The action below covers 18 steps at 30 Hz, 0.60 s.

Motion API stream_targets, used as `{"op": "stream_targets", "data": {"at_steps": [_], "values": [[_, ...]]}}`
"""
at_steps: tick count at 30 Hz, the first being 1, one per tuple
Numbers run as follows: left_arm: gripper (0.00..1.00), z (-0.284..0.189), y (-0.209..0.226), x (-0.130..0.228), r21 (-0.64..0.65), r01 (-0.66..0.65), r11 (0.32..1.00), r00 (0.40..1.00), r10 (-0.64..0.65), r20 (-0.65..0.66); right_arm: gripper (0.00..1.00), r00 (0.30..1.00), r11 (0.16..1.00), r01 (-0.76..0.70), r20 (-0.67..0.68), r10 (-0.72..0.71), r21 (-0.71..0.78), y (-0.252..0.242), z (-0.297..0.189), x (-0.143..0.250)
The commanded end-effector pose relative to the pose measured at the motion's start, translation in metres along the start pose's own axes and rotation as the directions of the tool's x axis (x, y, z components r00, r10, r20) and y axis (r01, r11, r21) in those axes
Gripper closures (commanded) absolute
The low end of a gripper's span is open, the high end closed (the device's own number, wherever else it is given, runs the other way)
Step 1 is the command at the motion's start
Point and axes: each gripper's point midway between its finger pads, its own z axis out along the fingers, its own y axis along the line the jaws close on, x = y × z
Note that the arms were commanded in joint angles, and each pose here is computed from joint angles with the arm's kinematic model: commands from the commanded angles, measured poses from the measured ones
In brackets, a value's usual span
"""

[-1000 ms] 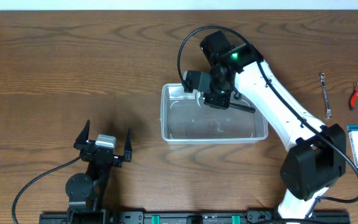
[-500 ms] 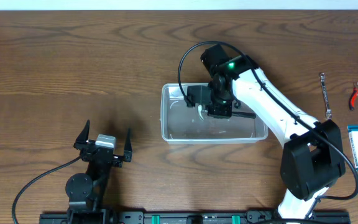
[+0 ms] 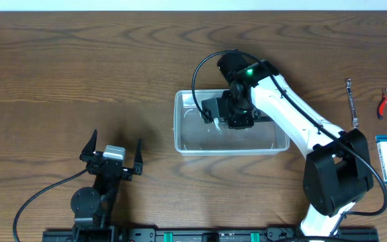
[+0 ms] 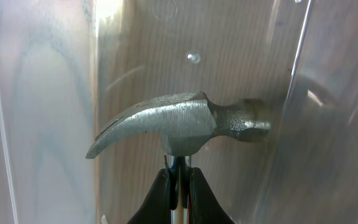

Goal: Pack container
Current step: 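Lower the claw hammer into the container with the right gripper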

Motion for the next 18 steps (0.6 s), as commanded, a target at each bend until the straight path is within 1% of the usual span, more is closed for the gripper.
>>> {"op": "stream_targets", "data": {"at_steps": [1, 15, 18], "values": [[0.02, 0.001, -0.002, 0.016, 0.007, 0.013, 1.0, 0.999, -0.013, -0.044, 0.99, 0.999, 0.999, 0.03, 0.04, -0.029, -0.023, 0.004, 0.003, -0.006], [0.02, 0.001, -0.002, 0.016, 0.007, 0.013, 1.0, 0.999, -0.013, -0.044, 0.98, 0.998, 0.999, 0.026, 0.052, -0.025, -0.021, 0.007, 0.019, -0.004], [0.02, 0.001, -0.002, 0.016, 0.007, 0.013, 1.0, 0.999, -0.013, -0.044, 0.96, 0.998, 1.0, -0.012, 0.061, 0.012, -0.001, 0.002, 0.026, -0.003]]}}
